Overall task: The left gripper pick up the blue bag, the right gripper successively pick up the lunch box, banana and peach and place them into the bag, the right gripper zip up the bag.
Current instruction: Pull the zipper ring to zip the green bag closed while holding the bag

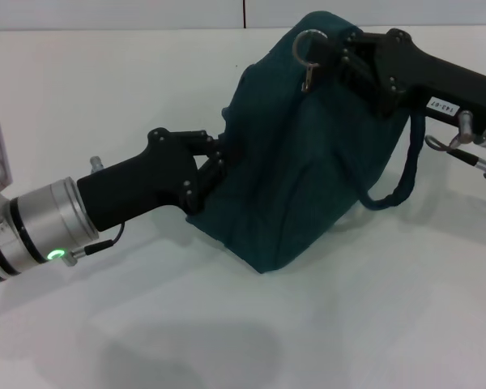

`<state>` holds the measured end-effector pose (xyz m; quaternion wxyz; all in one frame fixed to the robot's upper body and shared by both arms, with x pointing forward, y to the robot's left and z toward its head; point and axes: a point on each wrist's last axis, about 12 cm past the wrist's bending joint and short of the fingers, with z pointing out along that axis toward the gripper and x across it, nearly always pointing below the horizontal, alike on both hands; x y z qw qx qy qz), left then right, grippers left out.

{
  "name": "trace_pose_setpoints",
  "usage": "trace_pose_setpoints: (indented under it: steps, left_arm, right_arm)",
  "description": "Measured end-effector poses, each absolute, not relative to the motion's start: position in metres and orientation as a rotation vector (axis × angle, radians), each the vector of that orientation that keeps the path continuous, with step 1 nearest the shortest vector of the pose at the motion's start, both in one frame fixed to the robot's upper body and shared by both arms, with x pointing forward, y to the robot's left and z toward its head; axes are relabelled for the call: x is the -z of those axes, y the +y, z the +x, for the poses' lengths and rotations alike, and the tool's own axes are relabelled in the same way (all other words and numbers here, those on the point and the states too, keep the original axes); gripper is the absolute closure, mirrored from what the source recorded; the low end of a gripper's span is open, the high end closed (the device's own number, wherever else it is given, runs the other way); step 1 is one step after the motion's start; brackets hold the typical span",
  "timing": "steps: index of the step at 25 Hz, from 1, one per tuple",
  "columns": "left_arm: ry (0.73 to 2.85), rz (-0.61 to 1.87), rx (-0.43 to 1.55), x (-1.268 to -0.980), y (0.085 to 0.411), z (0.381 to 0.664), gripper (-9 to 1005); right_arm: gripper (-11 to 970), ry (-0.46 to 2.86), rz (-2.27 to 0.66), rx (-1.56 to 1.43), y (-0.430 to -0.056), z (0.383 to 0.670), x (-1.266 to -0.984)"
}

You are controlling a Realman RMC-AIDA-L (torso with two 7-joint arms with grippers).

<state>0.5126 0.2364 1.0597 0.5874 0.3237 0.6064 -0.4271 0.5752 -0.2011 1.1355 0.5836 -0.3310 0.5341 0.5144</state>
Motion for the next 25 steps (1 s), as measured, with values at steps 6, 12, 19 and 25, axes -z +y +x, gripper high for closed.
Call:
trace_pose_setpoints:
  steps: [6,12,19,25]
  left_arm:
    - [1.429,0.81,1.052,-1.06,0.236,0.508,939]
    - [1.429,0.844,1.101,-1.06,0.238,0.503,939]
    - [1.426,0.851,1.158,-1.06,0.242,0.493,939]
    - [1.436,0.87,1.187,-1.058,0.245,0.487,939]
  right_arm:
    - [941,1.268,-0.685,-1.241,-0.209,0.577,-1.138]
    - [941,1.272,-0.67,-1.24,-0.211,0.578,-1.138]
    - [941,1.31,-0.643,-1.209,-0.214,0.58,-1.133]
    - [941,1.336,-0.628,-1.185,-0.216,0.582,-1.131]
